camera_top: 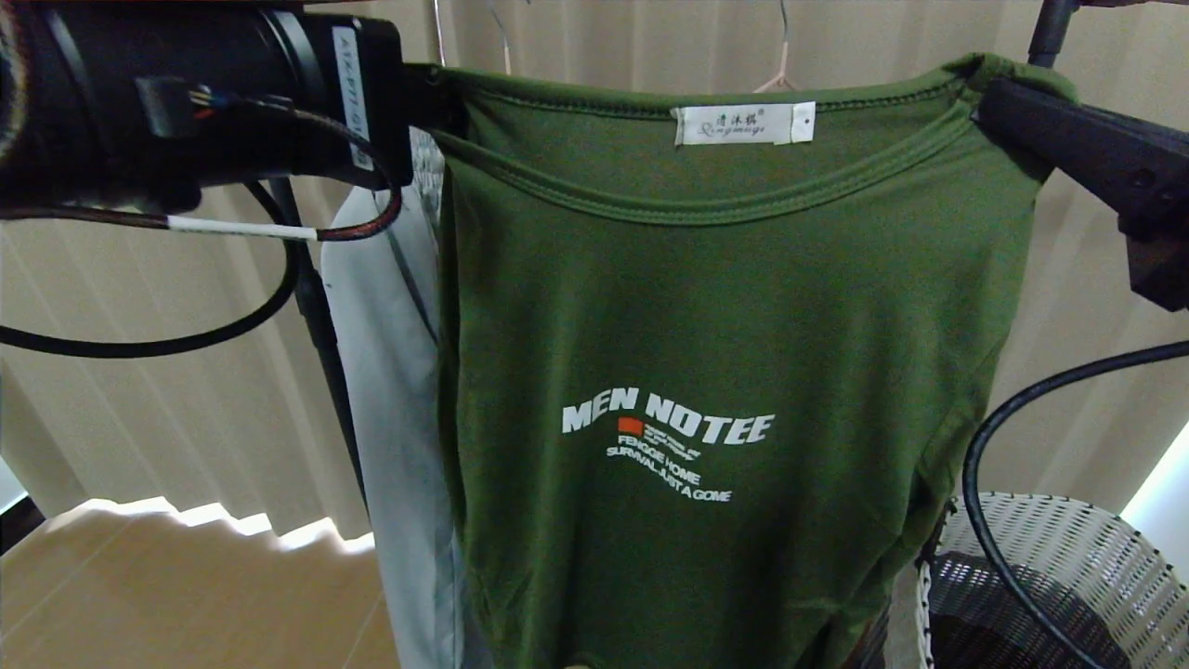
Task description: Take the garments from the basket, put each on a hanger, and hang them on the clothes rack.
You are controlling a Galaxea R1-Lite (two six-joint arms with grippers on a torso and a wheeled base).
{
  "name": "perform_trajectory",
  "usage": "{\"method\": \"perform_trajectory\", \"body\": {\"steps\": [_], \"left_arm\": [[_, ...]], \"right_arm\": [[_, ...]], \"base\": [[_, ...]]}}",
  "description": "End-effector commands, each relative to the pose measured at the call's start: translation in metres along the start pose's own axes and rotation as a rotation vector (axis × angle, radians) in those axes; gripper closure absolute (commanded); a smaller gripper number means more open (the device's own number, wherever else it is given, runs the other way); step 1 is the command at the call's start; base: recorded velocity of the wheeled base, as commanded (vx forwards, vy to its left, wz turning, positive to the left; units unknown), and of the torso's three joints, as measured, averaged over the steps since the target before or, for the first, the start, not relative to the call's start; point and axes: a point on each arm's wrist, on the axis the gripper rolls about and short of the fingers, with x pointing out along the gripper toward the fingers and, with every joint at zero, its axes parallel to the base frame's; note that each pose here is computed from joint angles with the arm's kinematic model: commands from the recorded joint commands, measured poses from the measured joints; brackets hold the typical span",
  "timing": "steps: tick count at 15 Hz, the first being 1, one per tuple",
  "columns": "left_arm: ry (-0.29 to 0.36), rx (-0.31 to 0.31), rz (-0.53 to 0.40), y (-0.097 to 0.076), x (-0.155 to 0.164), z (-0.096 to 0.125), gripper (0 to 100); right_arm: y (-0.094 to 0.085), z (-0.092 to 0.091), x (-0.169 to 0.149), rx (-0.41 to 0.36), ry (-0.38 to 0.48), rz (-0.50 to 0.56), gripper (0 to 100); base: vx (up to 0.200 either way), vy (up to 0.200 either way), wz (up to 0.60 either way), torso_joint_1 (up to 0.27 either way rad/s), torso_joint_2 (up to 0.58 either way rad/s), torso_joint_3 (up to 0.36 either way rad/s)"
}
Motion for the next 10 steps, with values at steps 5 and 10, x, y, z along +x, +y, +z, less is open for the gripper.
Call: {"method": "perform_trajectory", "body": {"steps": [5,10], "left_arm": [[0.046,0.015,0.006,-0.003,0.006,-0.014,100],[0.044,0.015,0.004,-0.002,0.001,-0.014,100]], "right_arm": [[0.007,-0.003,-0.015,0.004,0.009,0.003,100],[0.007,-0.002,-0.015,0.003,0.006,0.003,100]], "base": [[0.000,0.000,0.00,0.000,0.00,0.000],[0.000,0.000,0.00,0.000,0.00,0.000]]}}
